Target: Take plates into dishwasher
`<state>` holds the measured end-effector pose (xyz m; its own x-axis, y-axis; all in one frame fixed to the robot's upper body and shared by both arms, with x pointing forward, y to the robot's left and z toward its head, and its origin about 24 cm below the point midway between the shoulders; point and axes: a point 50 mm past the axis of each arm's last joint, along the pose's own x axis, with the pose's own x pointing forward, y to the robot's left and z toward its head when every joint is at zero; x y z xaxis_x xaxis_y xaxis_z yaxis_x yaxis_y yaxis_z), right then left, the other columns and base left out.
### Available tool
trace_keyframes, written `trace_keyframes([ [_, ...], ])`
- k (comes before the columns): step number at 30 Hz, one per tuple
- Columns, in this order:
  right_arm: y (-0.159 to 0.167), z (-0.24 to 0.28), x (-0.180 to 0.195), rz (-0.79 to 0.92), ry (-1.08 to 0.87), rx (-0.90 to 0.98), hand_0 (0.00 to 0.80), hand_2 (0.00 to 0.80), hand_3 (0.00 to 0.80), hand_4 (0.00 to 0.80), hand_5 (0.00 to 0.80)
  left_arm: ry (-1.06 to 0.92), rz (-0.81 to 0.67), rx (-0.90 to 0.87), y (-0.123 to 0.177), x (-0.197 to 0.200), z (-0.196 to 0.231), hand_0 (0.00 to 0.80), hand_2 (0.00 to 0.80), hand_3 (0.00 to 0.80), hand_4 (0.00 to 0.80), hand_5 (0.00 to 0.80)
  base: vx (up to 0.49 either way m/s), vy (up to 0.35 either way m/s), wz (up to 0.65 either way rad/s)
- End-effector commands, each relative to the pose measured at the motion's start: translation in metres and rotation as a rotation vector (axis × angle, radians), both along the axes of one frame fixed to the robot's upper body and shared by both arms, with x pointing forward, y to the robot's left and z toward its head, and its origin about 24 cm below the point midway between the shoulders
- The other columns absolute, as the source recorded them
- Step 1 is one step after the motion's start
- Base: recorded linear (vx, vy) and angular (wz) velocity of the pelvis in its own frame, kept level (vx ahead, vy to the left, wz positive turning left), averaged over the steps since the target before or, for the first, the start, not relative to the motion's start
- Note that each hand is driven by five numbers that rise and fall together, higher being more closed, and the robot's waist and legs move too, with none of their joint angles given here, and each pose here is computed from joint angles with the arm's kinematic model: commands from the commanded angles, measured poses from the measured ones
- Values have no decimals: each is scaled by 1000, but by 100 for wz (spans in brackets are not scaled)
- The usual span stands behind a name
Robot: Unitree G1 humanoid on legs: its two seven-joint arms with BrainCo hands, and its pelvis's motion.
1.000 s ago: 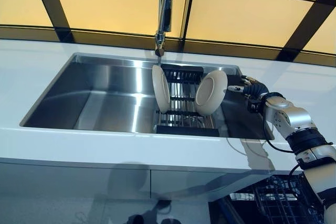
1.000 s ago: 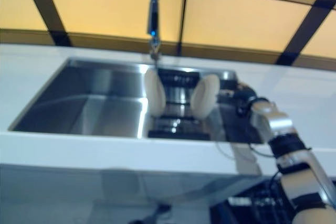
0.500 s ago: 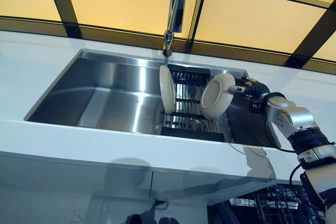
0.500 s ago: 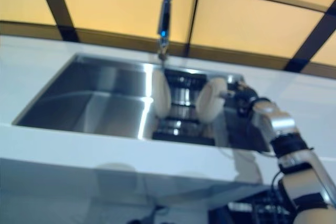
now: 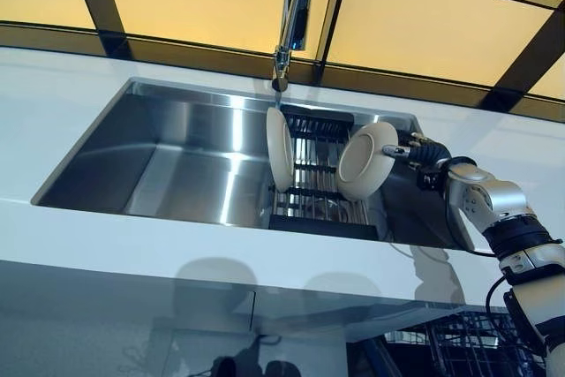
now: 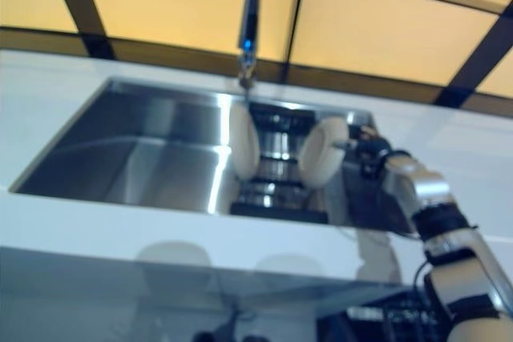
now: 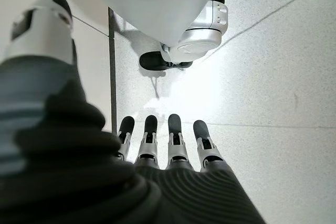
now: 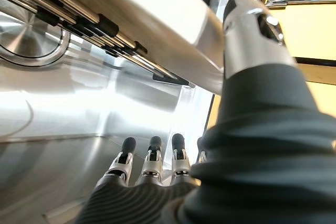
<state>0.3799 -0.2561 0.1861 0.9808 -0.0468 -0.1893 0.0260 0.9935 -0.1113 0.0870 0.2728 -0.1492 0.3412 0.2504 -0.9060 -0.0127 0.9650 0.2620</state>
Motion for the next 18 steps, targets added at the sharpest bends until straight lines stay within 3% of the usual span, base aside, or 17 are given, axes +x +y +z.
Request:
trace_keyframes([
  [1,3,38,6,18,-100,-16,0,0,0,0,0,11,-41,51,8,3,3,0,0,0,0,0,0,0,0],
  [18,17,36,9,64,-74,-13,0,0,0,0,0,-21,-10,47,6,4,2,0,0,0,0,0,-9,3,2],
])
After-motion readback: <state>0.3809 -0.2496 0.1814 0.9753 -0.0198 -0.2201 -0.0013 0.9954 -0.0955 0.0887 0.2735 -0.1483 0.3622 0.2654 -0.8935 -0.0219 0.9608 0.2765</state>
